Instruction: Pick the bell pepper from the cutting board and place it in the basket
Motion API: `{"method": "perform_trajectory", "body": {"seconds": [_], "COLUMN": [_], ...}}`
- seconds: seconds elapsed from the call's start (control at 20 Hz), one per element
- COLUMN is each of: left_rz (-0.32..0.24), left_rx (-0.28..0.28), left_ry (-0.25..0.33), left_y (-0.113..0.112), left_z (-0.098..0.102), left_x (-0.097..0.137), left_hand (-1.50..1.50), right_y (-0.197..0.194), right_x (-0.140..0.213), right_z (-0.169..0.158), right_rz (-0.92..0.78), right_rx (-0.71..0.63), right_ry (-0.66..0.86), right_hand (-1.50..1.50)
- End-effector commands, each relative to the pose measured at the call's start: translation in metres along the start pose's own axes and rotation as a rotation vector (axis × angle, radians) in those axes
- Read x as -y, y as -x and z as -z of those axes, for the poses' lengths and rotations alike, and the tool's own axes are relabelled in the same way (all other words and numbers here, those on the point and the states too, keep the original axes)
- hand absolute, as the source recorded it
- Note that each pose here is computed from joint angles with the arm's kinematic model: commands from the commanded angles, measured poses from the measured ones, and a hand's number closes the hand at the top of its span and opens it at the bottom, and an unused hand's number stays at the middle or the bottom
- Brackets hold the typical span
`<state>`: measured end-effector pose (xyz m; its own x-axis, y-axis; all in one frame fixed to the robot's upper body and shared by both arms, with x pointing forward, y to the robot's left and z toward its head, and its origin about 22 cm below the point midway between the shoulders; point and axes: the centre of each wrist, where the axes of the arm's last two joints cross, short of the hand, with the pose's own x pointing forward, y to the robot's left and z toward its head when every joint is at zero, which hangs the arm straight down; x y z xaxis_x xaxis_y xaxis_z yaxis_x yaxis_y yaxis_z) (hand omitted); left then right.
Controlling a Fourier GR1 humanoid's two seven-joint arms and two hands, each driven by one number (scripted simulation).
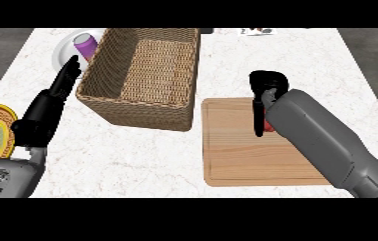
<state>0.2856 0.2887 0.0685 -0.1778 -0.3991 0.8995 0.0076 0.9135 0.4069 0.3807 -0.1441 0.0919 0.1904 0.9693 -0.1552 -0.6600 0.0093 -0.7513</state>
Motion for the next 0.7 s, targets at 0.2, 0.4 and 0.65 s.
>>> {"method": "perform_trajectory", "body": {"seconds": [0.2,0.4,0.65], "left_rz": [0.004,0.005,-0.002], "left_rx": [0.006,0.003,0.010], "left_ry": [0.019,0.002,0.008], "left_y": [-0.016,0.002,-0.012], "left_z": [0.006,0.001,-0.006], "left_x": [-0.003,-0.006,-0.006], "left_hand": [0.00,0.00,0.00], "right_y": [-0.007,0.012,0.026], "right_x": [-0.028,-0.025,-0.022], "right_z": [0.005,0.016,0.014], "right_rz": [-0.011,-0.044,0.003], "right_rx": [-0.038,-0.069,-0.047], "right_ry": [0.039,0.043,0.048], "right_hand": [-1.50,-1.50,-1.50]}}
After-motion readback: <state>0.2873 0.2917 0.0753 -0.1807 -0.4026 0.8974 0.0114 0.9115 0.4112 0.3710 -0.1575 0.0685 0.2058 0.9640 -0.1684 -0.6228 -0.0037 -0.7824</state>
